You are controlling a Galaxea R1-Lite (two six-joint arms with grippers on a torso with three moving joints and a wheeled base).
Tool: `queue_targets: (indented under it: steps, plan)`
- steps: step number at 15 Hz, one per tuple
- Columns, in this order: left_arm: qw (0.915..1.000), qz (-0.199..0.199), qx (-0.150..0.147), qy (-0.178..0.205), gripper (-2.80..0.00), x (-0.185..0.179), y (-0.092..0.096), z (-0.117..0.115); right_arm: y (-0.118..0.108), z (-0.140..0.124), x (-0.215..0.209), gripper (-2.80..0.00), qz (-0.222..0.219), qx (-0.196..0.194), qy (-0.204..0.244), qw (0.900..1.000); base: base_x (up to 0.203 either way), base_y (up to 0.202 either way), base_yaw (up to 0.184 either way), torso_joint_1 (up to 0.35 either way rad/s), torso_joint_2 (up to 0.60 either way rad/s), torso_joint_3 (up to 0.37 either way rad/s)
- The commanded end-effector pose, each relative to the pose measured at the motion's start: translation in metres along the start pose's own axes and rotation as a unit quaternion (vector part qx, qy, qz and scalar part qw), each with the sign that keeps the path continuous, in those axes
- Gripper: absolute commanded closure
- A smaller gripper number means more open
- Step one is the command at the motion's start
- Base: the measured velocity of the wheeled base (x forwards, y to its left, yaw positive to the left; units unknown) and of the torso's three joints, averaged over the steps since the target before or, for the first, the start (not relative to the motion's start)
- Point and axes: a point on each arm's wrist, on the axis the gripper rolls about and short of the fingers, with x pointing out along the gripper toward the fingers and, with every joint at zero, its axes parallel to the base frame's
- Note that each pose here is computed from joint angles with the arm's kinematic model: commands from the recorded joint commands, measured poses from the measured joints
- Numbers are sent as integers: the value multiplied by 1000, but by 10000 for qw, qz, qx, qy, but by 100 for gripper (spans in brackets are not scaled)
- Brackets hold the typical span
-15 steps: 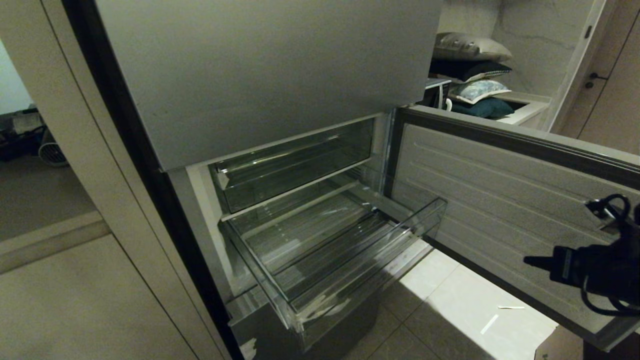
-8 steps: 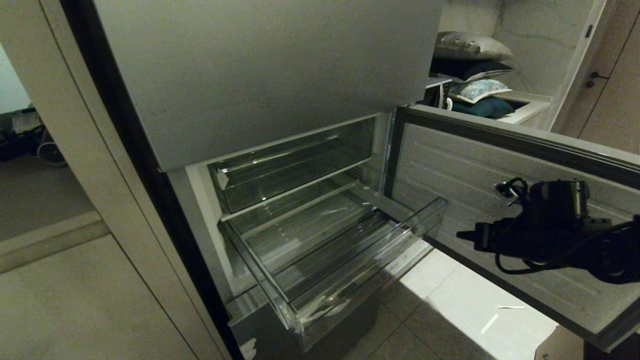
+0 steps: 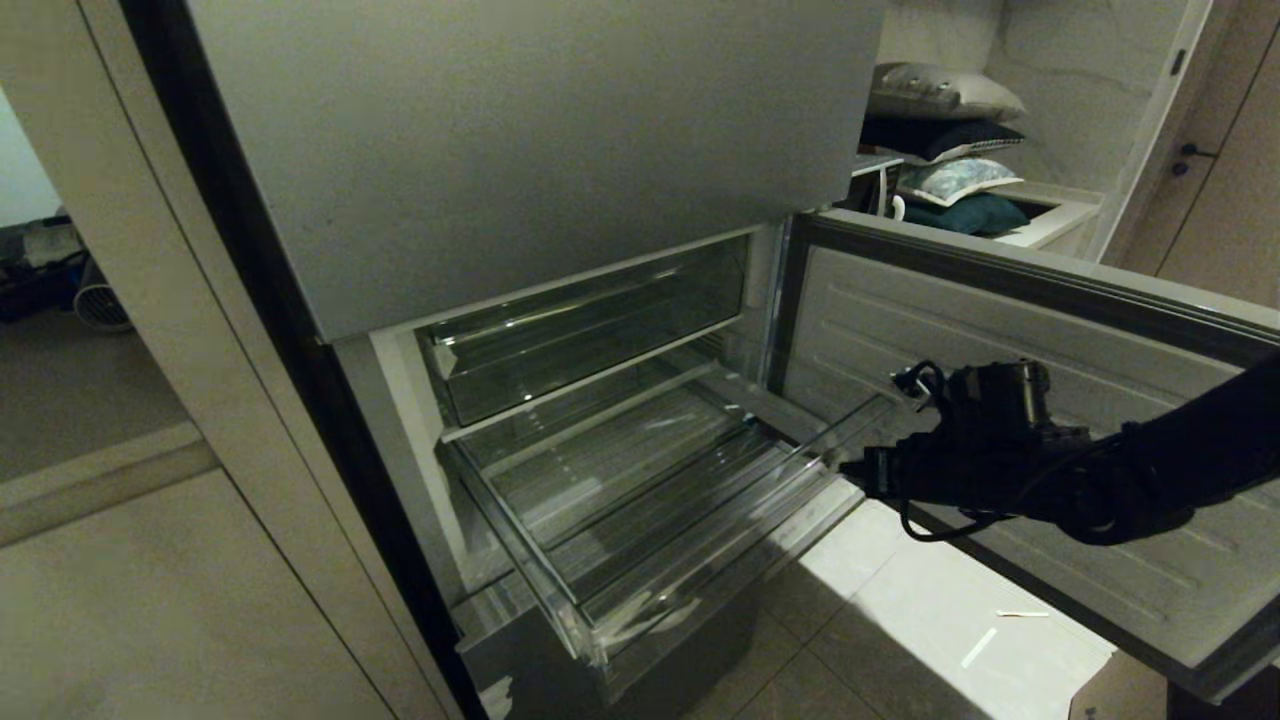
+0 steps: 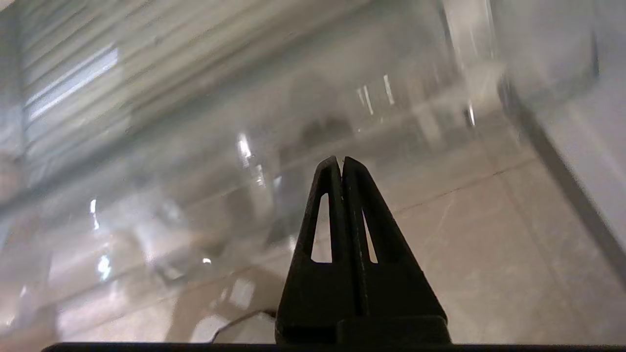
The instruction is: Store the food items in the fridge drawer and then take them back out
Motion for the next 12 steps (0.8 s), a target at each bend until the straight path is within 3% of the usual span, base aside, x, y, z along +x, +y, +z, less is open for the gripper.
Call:
queue_targets:
  steps: [1, 8, 12]
  plan:
    - [10000, -1, -2, 7, 0, 0, 0, 0, 1, 2, 23, 0, 28, -53, -28, 10000, 0, 0, 0, 0, 0, 0]
    - [10000, 0, -2, 7, 0, 0, 0, 0, 16, 14, 61, 0, 345, -204, -579, 9975, 0, 0, 0, 0, 0, 0]
    - [10000, 0, -2, 7, 0, 0, 0, 0, 35, 22, 79, 0, 632, -240, -1233, 9901, 0, 0, 0, 0, 0, 0]
